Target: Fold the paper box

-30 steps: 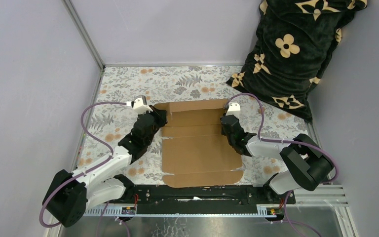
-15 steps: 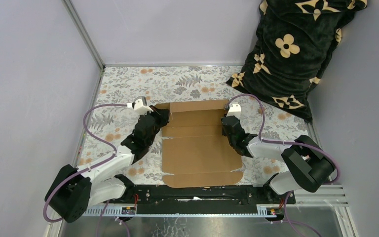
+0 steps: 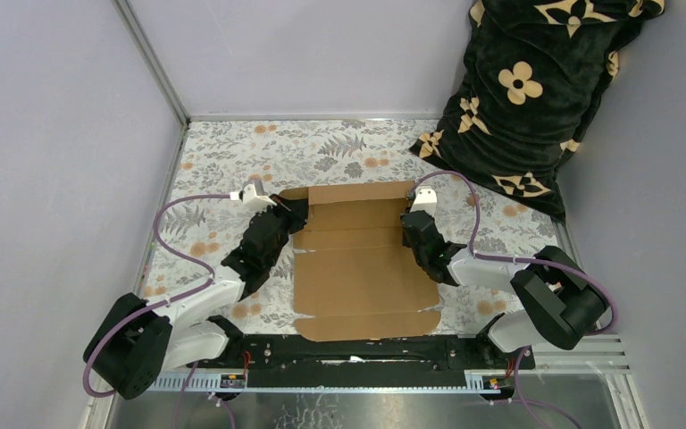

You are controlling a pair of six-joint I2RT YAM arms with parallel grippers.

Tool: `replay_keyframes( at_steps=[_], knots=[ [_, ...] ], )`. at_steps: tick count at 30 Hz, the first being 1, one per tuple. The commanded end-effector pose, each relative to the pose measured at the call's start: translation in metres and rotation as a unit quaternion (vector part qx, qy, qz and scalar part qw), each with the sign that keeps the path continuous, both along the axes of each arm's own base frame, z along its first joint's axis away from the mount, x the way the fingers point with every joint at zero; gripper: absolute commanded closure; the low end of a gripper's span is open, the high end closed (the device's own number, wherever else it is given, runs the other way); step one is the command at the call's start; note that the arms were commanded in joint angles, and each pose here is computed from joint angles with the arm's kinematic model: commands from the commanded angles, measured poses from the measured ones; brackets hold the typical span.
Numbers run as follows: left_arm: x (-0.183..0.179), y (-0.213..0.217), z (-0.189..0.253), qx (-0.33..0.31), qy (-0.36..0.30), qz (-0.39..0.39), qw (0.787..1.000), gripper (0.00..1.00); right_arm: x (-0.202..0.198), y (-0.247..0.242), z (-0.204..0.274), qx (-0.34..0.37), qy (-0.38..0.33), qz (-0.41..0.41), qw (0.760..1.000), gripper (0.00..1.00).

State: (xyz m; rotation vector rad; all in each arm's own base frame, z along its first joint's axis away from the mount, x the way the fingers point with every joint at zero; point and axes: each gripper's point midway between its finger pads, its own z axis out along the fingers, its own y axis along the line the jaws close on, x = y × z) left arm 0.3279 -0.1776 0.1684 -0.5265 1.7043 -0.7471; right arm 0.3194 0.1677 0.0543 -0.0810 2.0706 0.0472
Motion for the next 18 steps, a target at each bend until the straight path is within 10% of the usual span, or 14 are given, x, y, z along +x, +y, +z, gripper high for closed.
replay_keyframes(
  at_steps=[1, 18],
  knots=[
    [0.0011, -0.0077, 0.0176, -0.051, -0.031, -0.008, 0.998, 0.91, -0.0098, 0.0017, -0.0032, -0.009, 0.011, 0.013, 1.0, 0.95],
    [-0.0025, -0.0124, 0.0256, -0.139, -0.065, -0.016, 0.988, 0.91, -0.0141, 0.0004, 0.0027, -0.005, 0.005, 0.014, 1.0, 0.95]
  ],
)
